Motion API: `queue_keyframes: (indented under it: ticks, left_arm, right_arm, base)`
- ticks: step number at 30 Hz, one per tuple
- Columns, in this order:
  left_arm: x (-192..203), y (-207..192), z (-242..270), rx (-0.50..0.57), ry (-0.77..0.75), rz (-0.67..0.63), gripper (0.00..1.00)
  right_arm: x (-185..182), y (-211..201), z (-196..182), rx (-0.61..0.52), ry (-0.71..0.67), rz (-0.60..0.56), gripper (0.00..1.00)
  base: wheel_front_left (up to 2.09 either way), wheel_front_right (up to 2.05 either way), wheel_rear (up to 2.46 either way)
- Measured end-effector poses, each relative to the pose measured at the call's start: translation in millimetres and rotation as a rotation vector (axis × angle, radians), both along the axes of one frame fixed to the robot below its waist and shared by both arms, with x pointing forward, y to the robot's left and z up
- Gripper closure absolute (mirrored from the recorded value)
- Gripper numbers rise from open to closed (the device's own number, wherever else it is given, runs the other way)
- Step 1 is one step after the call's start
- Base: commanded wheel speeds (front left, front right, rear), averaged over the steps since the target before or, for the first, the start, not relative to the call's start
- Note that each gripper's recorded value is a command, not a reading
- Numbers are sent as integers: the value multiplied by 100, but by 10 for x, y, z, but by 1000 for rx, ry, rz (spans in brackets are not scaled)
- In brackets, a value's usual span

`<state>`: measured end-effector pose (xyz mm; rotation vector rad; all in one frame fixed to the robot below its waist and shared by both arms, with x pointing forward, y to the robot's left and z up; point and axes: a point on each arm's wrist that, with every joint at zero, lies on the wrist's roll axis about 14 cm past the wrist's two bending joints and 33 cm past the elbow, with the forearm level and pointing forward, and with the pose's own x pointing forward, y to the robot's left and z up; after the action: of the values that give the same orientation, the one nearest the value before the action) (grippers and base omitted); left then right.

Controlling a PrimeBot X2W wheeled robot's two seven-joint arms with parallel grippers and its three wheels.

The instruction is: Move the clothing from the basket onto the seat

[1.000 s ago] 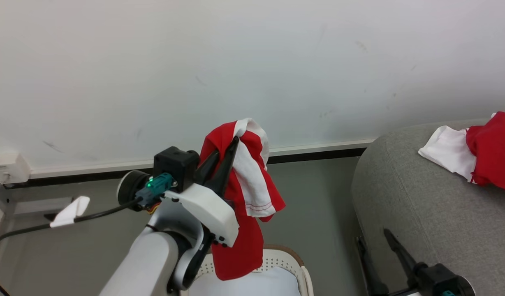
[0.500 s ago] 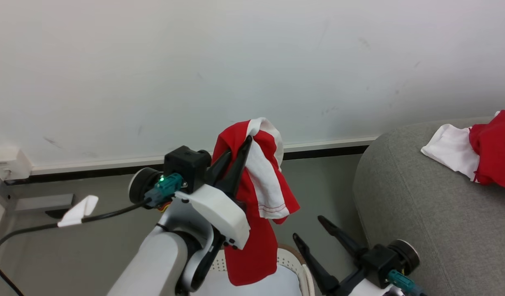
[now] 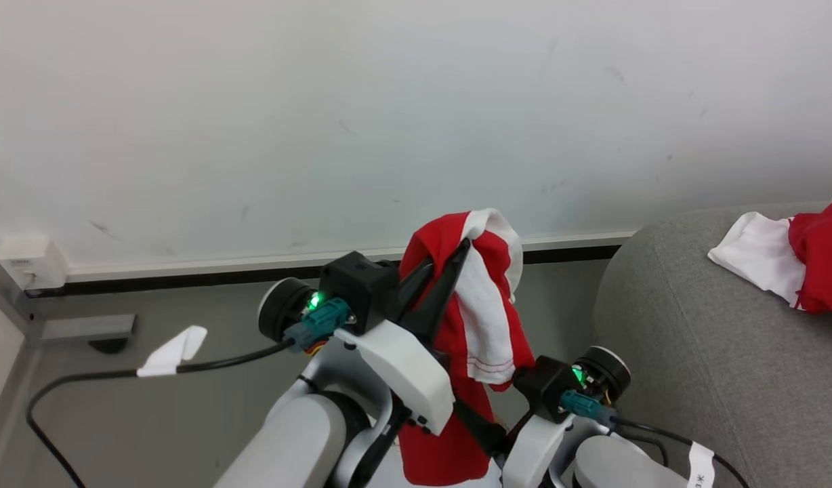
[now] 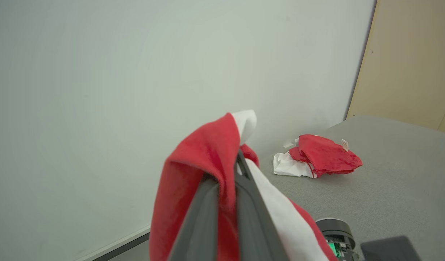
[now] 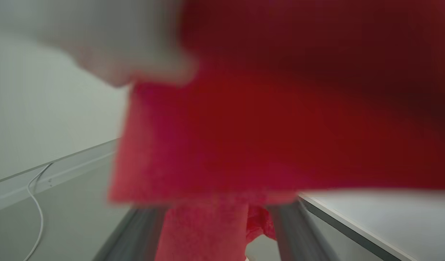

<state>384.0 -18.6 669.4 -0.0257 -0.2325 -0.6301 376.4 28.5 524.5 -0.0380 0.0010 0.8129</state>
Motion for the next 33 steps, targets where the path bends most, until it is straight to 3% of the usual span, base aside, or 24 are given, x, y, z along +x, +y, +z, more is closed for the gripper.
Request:
queue_keyframes:
  ticks: [6, 7, 9, 19, 31, 33]
  left_arm:
    - [-67, -50, 22, -1, -1, -22, 100]
    - [-77, -57, 27, -4, 1, -26, 100]
    - [-93, -63, 34, -8, 2, -29, 100]
    - [-37, -6, 33, -15, 6, -11, 100]
    - [215, 190, -131, -13, 46, 74, 100]
    - [247, 207, -166, -11, 51, 83, 92]
  right_arm:
    - [34, 68, -125, -48, 46, 12, 0]
    - [30, 82, -139, -44, 58, 12, 7]
    - [28, 95, -145, -30, 76, 9, 100]
    - [26, 166, 34, 72, 93, 14, 100]
    - [82, -104, 280, 160, 33, -30, 100]
    - [86, -164, 314, 171, 21, -41, 100]
  base:
    - [0, 0, 0]
    - [0, 0, 0]
    - [0, 0, 0]
    - [0, 0, 0]
    - [0, 0, 0]
    - [0, 0, 0]
